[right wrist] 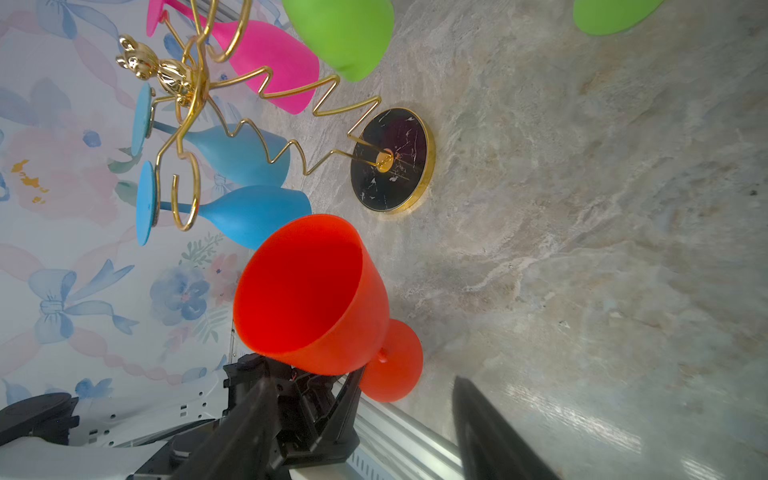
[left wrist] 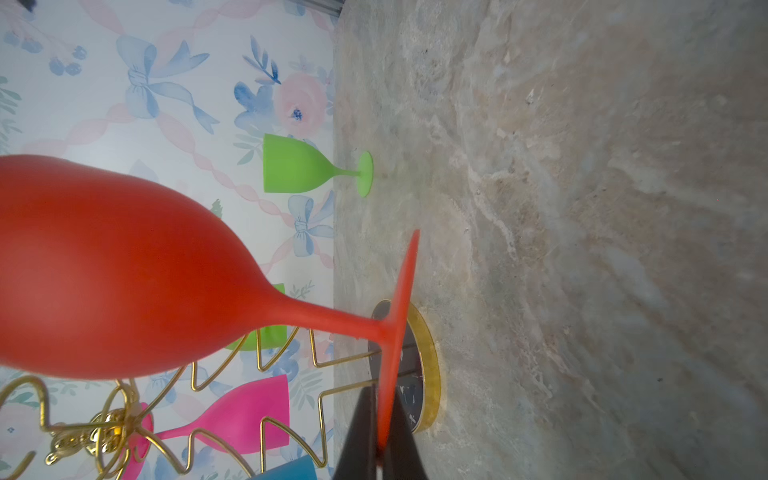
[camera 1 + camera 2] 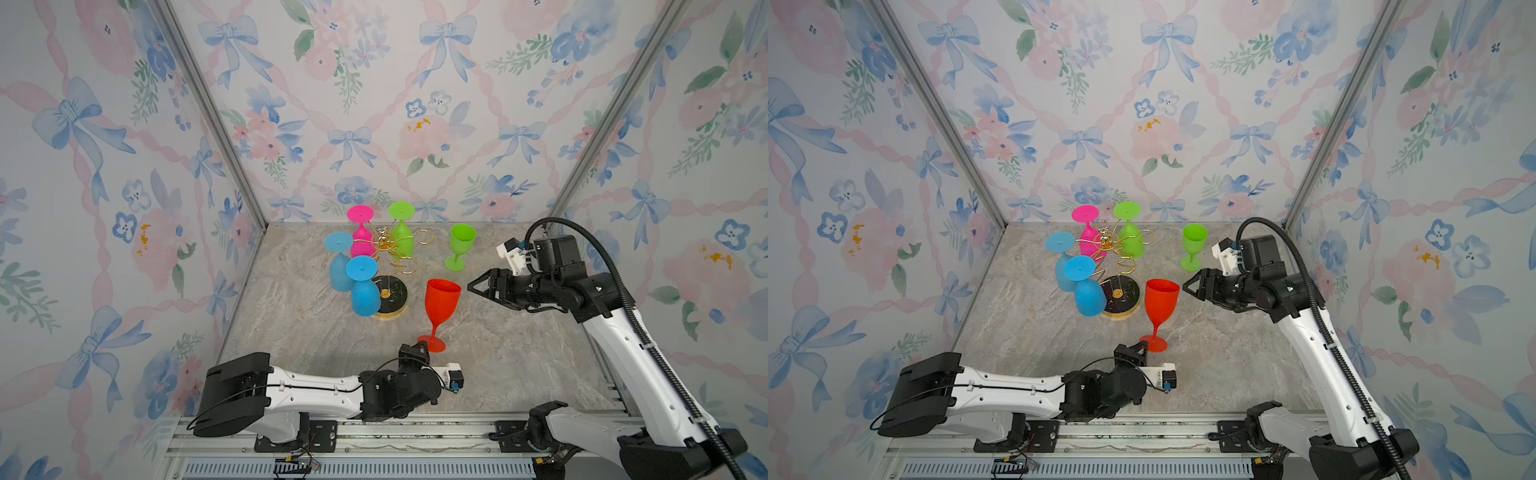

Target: Take the wine glass off the wine glass rack

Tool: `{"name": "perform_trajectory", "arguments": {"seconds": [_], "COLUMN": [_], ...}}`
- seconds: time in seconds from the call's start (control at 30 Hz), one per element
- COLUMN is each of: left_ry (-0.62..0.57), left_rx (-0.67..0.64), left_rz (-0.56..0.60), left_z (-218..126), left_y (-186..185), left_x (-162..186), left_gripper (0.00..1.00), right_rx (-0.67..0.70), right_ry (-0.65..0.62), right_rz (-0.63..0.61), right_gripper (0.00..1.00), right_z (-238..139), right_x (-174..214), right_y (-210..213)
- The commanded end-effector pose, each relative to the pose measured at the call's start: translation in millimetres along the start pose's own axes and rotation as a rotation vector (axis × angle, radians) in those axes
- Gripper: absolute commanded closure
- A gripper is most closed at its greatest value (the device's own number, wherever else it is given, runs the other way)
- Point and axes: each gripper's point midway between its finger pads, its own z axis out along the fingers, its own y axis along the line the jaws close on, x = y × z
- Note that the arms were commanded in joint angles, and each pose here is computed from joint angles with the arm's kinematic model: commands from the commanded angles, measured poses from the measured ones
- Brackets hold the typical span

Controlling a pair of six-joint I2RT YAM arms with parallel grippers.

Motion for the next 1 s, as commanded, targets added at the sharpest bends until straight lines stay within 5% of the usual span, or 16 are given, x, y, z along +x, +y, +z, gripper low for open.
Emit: {"name": "perform_trajectory", "arguments": {"seconds": [0.0,0.33,0.97], "left_ry": [0.049,0.090,0.102], "left_rx": [-0.099,-0.126,-0.127], "left_rz": [0.057,0.129,0.211], "left_z": [-1.3,3.0,4.4], "left_y": [14.9,10.8,9.7], "left_x": [5.6,8.6,4.9], "left_gripper": [1.00,1.00,1.00], "right_rx": [-0.027,-0.031,-0.019], "right_ry": [0.023,0.077,0.147], "right_rz": [-0.015,-0.020,-0.027], "right_gripper": [0.33,0.39,0.69], "right_z": [0.0,8.4,25.9], "right_x": [-2.7,-5.9,-3.7], "right_y": [5.7,7.0,0.7]}}
